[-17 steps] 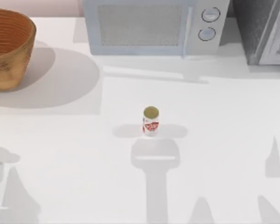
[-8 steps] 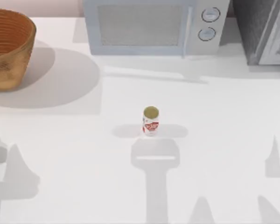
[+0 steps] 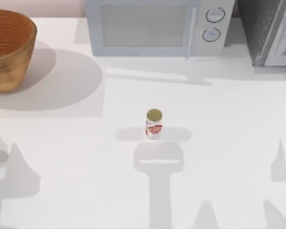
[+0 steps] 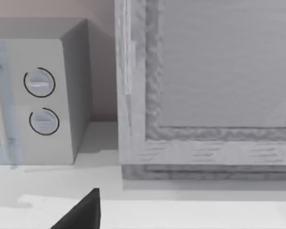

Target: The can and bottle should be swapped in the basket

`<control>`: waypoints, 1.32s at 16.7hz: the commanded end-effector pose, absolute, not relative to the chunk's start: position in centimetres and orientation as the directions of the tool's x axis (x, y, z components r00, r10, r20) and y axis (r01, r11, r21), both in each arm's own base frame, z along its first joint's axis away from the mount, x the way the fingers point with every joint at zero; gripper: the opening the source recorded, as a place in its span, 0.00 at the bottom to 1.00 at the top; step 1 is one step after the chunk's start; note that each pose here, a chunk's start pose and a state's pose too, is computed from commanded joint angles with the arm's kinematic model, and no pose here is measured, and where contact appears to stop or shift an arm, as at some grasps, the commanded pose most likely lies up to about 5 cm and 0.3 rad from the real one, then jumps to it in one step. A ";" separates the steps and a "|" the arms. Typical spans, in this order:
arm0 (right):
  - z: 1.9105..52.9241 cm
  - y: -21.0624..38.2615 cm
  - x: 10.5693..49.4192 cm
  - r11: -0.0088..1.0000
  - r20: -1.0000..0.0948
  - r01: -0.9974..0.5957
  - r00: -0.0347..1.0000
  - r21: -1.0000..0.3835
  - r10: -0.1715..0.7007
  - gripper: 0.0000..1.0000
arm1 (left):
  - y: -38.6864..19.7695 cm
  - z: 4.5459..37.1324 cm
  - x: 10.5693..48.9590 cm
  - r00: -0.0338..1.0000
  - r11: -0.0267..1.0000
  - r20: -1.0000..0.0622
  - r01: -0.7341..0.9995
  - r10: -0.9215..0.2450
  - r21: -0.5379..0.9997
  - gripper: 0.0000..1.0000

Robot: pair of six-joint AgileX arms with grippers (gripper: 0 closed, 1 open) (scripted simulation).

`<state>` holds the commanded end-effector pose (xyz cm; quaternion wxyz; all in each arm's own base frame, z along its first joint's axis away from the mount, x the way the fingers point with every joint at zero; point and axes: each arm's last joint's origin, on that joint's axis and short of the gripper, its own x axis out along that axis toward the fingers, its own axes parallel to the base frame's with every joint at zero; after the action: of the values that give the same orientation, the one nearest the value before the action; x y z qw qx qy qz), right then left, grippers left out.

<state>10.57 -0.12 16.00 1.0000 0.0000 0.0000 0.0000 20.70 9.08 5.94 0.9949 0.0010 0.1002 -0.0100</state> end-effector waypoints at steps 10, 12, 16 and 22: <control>16.0 -0.1 10.6 1.000 0.000 0.000 1.000 0.000 0.000 1.00 | 9.1 5.9 20.7 0.980 1.000 -0.199 0.020 -0.020 0.000 0.10; 16.0 -0.1 10.6 1.000 0.000 0.000 1.000 0.000 0.000 1.00 | 9.1 5.9 20.7 0.980 1.000 -0.199 0.020 -0.020 0.000 0.00; 16.0 -0.1 10.6 1.000 0.000 0.000 1.000 0.000 0.000 1.00 | 9.1 5.9 20.7 0.980 1.000 -0.199 0.020 -0.020 0.000 0.00; 16.0 -0.1 10.6 1.000 0.000 0.000 1.000 0.000 0.000 1.00 | 9.2 6.0 20.8 0.981 1.000 -0.195 0.015 -0.015 0.003 0.00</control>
<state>10.57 -0.12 16.00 1.0000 0.0000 0.0000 0.0000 20.78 9.16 6.05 0.9952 0.0022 0.0979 -0.0075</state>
